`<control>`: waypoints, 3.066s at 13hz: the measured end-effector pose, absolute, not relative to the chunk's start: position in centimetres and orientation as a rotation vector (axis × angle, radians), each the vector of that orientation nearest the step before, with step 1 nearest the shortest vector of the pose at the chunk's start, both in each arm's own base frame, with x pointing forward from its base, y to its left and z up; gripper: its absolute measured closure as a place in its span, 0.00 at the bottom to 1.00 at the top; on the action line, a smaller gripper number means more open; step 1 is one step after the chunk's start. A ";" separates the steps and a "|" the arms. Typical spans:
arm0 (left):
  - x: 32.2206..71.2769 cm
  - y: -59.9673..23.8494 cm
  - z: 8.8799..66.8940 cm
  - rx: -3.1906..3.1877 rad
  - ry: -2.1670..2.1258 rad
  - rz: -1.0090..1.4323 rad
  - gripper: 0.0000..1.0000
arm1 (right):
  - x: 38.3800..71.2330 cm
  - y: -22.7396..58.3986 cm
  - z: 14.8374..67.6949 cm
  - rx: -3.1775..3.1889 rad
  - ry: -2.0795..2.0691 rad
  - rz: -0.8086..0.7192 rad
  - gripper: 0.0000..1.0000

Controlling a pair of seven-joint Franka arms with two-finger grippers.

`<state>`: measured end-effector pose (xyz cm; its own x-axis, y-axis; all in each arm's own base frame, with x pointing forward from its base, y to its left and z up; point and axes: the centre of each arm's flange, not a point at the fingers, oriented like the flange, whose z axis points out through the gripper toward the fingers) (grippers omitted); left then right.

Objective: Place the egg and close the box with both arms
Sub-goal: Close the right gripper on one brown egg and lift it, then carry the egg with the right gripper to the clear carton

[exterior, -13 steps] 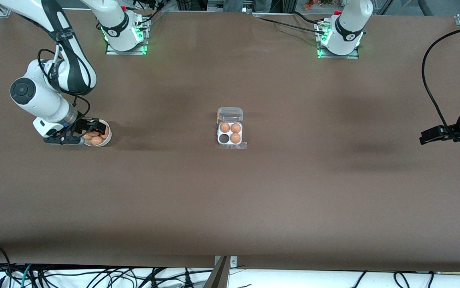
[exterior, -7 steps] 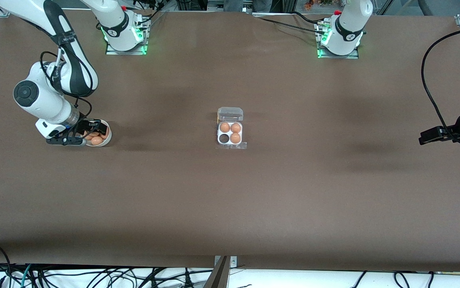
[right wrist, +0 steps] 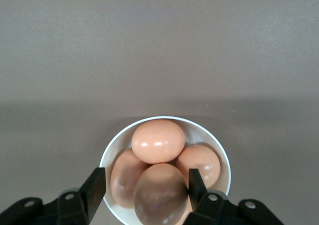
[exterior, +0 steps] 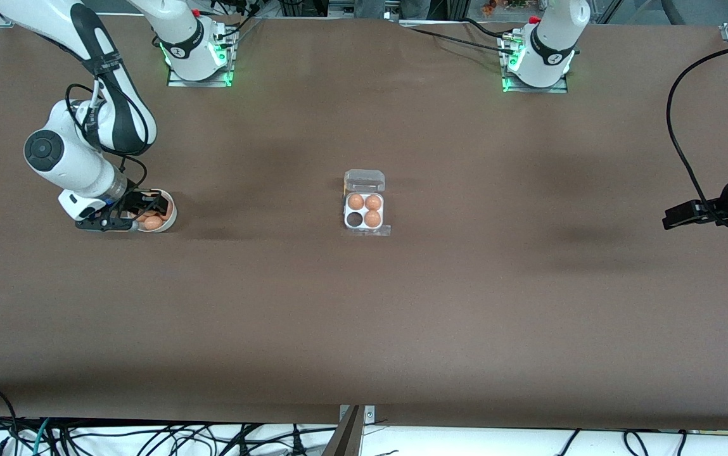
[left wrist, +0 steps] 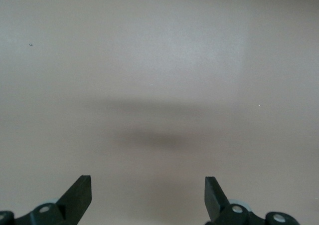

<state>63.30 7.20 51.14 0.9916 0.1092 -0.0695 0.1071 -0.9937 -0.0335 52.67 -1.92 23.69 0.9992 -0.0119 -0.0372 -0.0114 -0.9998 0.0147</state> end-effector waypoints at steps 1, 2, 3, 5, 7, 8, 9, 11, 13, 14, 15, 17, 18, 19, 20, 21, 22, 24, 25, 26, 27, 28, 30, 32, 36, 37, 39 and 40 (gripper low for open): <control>63.3 7.2 51.1 -3.105 -0.169 0.113 0.00 | 52.7 -2.0 23.7 3.126 -0.019 -0.058 0.28; 63.3 7.2 51.0 -3.105 -0.169 0.113 0.00 | 52.7 -2.0 23.7 3.126 -0.018 -0.058 0.28; 63.3 7.2 51.0 -3.105 -0.169 0.113 0.00 | 52.7 -2.1 23.6 3.126 -0.020 -0.059 0.34; 63.3 7.2 51.1 -3.105 -0.169 0.112 0.00 | 52.6 -2.2 23.5 3.125 -0.015 -0.062 0.39; 63.3 7.2 51.1 -3.105 -0.169 0.111 0.00 | 52.6 -2.6 23.4 3.126 -0.008 -0.067 0.43; 63.3 7.2 51.1 -3.105 -0.169 0.111 0.00 | 52.6 -2.9 23.3 3.126 -0.008 -0.070 0.43; 63.3 7.2 51.1 -3.105 -0.170 0.111 0.00 | 52.6 -3.1 23.2 3.126 -0.011 -0.072 0.46; 63.4 7.2 51.1 -3.105 -0.170 0.111 0.00 | 52.6 -3.2 23.2 3.126 -0.011 -0.073 0.51; 63.4 7.3 51.1 -3.105 -0.170 0.111 0.00 | 52.6 -3.2 23.1 3.125 -0.010 -0.074 0.52; 63.3 7.3 51.1 -3.105 -0.170 0.111 0.00 | 52.6 -3.2 23.1 3.125 -0.009 -0.074 0.52; 63.4 7.3 51.1 -3.105 -0.170 0.111 0.00 | 52.6 -3.1 23.1 3.125 -0.006 -0.074 0.52; 63.4 7.3 51.1 -3.105 -0.170 0.111 0.00 | 52.7 -3.2 23.2 3.126 0.000 -0.073 0.52; 63.4 7.3 51.1 -3.105 -0.170 0.111 0.00 | 52.9 -3.2 23.4 3.126 0.003 -0.080 0.52; 63.4 7.3 51.1 -3.105 -0.170 0.111 0.00 | 53.2 -3.1 23.8 3.126 0.008 -0.097 0.52; 63.4 7.3 51.1 -3.105 -0.170 0.111 0.00 | 53.7 -3.1 24.3 3.127 0.012 -0.116 0.52; 63.4 7.3 51.1 -3.105 -0.170 0.111 0.00 | 54.2 -3.1 25.0 3.127 0.013 -0.137 0.52; 63.4 7.3 51.1 -3.105 -0.170 0.111 0.00 | 54.5 -3.1 25.5 3.128 0.013 -0.152 0.52; 63.4 7.3 51.1 -3.105 -0.170 0.111 0.00 | 55.0 -3.1 26.0 3.128 0.015 -0.154 0.52; 63.4 7.3 51.1 -3.105 -0.170 0.111 0.00 | 55.2 -3.1 26.2 3.128 0.016 -0.148 0.52; 63.4 7.3 51.1 -3.105 -0.170 0.111 0.00 | 55.3 -3.0 26.4 3.128 0.019 -0.143 0.52; 63.4 7.3 51.1 -3.105 -0.170 0.111 0.00 | 55.5 -2.8 26.7 3.129 0.024 -0.147 0.52; 63.4 7.3 51.1 -3.105 -0.170 0.111 0.00 | 55.9 -2.4 27.2 3.130 0.038 -0.159 0.52; 63.4 7.3 51.1 -3.105 -0.170 0.111 0.00 | 57.2 -0.5 29.3 3.128 0.074 -0.205 0.52; 63.4 7.3 51.1 -3.105 -0.170 0.111 0.00 | 58.4 2.6 31.9 3.120 0.054 -0.237 0.52; 63.4 7.1 51.1 -3.106 -0.167 0.111 0.00 | 58.6 13.2 34.7 3.098 -0.063 -0.200 0.52; 63.4 7.0 51.1 -3.107 -0.163 0.111 0.00 | 58.3 16.2 34.7 3.092 -0.093 -0.193 0.52; 63.4 6.7 51.1 -3.108 -0.156 0.110 0.00 | 57.7 22.5 34.3 3.078 -0.157 -0.173 0.52; 63.4 6.6 51.1 -3.108 -0.154 0.110 0.00 | 57.5 25.6 33.9 3.074 -0.186 -0.163 0.52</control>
<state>63.42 6.64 51.11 0.9926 0.0997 -0.0693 0.0977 -0.9947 -0.0315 57.45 25.64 33.86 0.9872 -0.1231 -0.1015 -0.1170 -0.9911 0.0636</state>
